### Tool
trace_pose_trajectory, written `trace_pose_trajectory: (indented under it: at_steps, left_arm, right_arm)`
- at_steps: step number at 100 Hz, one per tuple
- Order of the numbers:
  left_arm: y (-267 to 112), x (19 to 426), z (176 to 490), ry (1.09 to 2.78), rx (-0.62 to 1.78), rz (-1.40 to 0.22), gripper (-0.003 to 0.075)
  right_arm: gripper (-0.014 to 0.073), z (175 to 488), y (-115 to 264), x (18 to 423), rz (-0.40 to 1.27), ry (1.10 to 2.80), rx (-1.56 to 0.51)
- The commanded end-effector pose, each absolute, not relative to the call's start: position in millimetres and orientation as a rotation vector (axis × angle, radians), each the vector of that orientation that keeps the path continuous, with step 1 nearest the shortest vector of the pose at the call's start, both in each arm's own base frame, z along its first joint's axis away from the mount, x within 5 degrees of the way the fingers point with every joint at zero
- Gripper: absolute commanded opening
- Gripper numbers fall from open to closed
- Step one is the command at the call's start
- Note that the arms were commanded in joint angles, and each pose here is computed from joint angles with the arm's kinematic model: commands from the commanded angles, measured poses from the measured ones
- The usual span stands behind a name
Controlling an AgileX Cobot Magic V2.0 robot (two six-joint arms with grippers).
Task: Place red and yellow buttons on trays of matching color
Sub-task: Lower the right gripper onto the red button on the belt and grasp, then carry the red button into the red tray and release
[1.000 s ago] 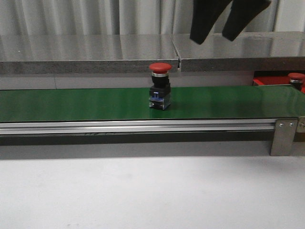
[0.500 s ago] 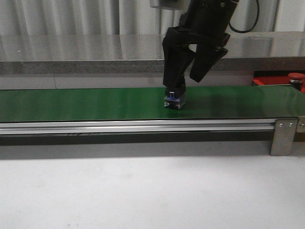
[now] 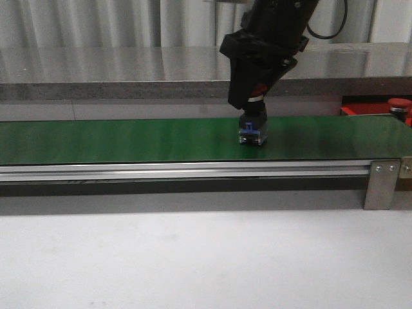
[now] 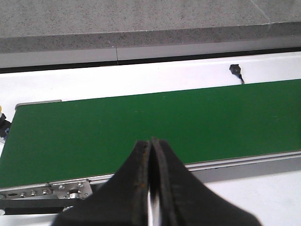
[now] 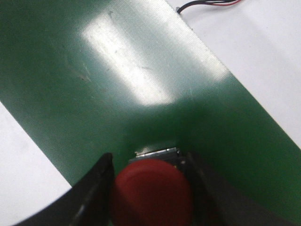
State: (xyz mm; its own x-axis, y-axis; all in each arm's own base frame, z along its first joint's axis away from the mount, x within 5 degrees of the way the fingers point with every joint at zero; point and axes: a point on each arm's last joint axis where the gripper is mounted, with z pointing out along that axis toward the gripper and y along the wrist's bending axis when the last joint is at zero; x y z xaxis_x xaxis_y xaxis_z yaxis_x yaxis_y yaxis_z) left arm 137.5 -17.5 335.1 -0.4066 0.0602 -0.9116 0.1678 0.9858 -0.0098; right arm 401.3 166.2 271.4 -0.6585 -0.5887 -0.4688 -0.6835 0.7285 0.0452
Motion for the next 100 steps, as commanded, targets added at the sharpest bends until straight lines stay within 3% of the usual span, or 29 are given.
trace_pose_trajectory:
  at_steps: [1,24,55,100]
  left_arm:
    - [-17,140,350,1.890,0.143,-0.119,-0.0019]
    - [-17,140,350,1.890,0.143,-0.119,-0.0019]
    - [-17,140,350,1.890,0.143,-0.119,-0.0019]
    - [-17,140,350,1.890,0.143,-0.119,-0.0019]
  right_arm:
    - [0.0064,316,160,396,0.289,2.357,-0.925]
    - [0.0064,345,131,397,0.261,2.299,-0.763]
    - [0.0064,381,41,398,0.146,2.249,-0.454]
    - [0.0064,376,-93,403,-0.026,2.231,-0.007]
